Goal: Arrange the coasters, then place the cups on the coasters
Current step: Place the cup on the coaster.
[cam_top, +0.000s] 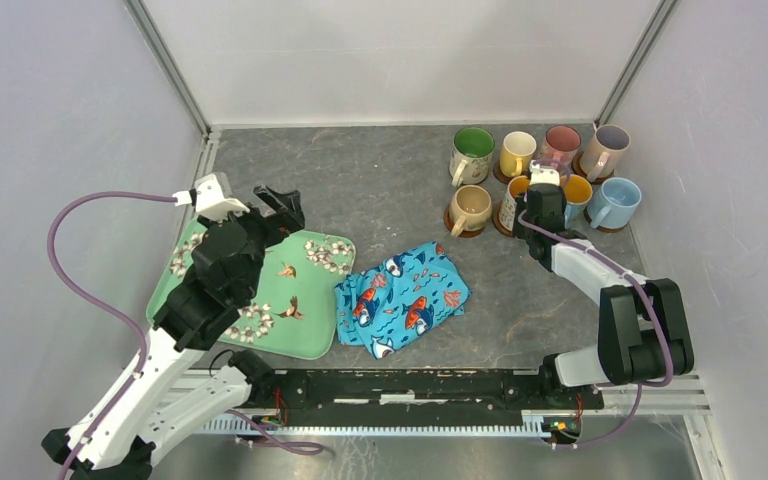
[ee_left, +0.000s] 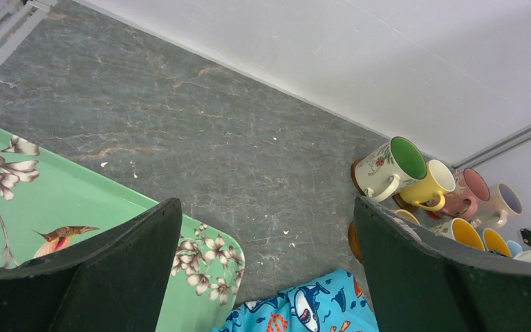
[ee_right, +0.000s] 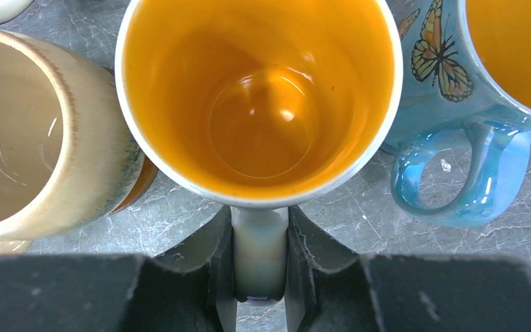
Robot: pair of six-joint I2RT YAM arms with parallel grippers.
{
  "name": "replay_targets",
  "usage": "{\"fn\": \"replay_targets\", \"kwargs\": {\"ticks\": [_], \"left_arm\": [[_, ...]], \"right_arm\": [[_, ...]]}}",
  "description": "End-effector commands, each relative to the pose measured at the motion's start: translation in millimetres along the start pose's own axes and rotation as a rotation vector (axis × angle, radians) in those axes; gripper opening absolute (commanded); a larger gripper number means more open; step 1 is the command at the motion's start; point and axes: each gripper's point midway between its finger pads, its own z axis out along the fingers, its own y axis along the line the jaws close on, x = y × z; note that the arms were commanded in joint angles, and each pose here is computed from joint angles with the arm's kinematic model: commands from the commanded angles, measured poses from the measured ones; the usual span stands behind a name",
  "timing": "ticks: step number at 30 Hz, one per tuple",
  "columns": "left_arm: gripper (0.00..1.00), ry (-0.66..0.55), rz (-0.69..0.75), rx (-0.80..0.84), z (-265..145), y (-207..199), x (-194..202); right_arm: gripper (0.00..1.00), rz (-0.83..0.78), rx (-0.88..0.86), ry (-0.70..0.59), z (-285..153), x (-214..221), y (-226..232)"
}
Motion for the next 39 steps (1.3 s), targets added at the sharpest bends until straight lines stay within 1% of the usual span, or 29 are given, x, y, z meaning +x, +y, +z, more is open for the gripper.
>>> {"fn": "replay_targets", "kwargs": {"ticks": [1,11,20,26,36,39], "left_arm": [[1.00,-0.004,-0.011,0.010,0.8,-3.5,-1.5],[1.00,-0.006,-0.012,0.009,-1.1,-2.1,-2.5],[1.00,-0.003,-0.016,0.012,-1.9,-2.5,-2.5],[1.00,-0.005,-0.016,0.012,-2.4,-1.9,-2.9],[1.00,0.000,-0.020,0.015,-2.1,-2.4,-1.2],[1.00,0.001,-0.019,0.016,-1.5,-3.2,-0.9]], "right_arm": [[0.04,0.058,-0.021,-0.160,-1.3,-43.6,3.7],[0.05,0.073,-0.031,-0.165,-1.5,-44.1,2.1],[0.13,0.072,-0.037,-0.166,-2.9,-45.4,3.2],[0.26,0.071,-0.036,-0.158,-3.6,-46.0,3.1],[0.53,0.069,-0.049,-0.140,-7.3,-49.3,5.3],[0.58,0.069,-0.050,-0.133,-9.8,-51.2,5.7]]}}
